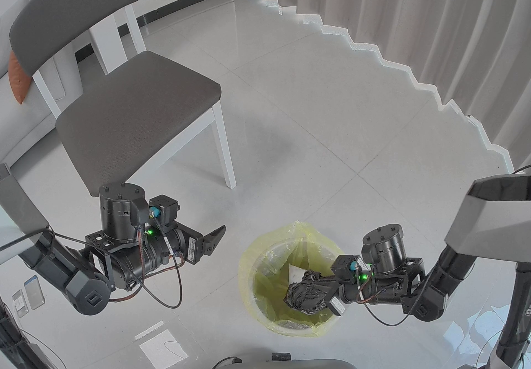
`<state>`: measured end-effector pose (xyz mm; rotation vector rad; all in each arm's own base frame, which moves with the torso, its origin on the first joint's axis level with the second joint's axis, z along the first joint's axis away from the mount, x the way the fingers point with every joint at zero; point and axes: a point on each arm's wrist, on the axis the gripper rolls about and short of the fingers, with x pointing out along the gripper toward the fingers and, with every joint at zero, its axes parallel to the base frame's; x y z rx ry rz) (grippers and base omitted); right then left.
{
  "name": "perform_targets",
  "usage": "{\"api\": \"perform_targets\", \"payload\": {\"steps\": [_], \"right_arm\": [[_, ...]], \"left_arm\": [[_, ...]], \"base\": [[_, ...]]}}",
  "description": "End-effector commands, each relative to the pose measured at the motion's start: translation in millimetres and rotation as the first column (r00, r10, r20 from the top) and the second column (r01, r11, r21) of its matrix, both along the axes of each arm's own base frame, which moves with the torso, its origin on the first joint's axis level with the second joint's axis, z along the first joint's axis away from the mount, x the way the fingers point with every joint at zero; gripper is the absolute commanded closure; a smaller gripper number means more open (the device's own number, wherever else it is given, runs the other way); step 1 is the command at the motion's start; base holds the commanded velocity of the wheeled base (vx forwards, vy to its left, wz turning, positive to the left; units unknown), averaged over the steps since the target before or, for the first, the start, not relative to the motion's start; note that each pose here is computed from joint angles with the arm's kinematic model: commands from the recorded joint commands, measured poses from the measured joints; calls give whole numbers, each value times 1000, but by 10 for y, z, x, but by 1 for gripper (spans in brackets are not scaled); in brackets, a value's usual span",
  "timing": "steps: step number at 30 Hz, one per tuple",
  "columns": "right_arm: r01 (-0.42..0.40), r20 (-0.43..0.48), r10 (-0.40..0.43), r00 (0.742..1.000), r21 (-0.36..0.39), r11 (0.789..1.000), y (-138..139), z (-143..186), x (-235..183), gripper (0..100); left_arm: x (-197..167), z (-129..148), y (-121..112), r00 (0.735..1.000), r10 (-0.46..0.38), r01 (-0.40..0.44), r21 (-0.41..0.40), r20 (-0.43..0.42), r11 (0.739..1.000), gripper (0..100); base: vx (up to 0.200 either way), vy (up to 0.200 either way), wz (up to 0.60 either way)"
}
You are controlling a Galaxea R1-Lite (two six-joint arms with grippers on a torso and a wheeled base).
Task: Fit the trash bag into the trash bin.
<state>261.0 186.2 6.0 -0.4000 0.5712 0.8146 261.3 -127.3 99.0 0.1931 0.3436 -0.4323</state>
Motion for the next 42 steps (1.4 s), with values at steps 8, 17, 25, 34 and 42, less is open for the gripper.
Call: {"api": "perform_targets", "payload": {"steps": [8, 17, 25, 34, 42], "right_arm": [[3, -82, -6, 997, -45, 999, 108, -585, 236, 100], [6, -109, -13, 994, -62, 998, 149, -635, 334, 100], [3, -91, -7, 996, -42, 999, 180, -613, 377, 0], [7, -43, -7, 999, -11, 1000, 158, -575, 354, 0], [78, 48, -81, 996, 66, 995, -169, -131, 260, 0]], "left_arm": [[-33, -172, 33, 1000, 6, -6, 0, -21, 1000, 0], [22, -255, -13, 1000, 3, -3, -2, -6, 1000, 0], [45, -331, -20, 1000, 3, -3, -1, -20, 1000, 0], [49, -456, -36, 1000, 2, -2, -3, -14, 1000, 0], [95, -608, -107, 999, -8, 8, -7, -46, 1000, 0]], "base": [[0, 0, 0], [0, 0, 0], [0, 0, 0], [0, 0, 0], [0, 0, 0]]}}
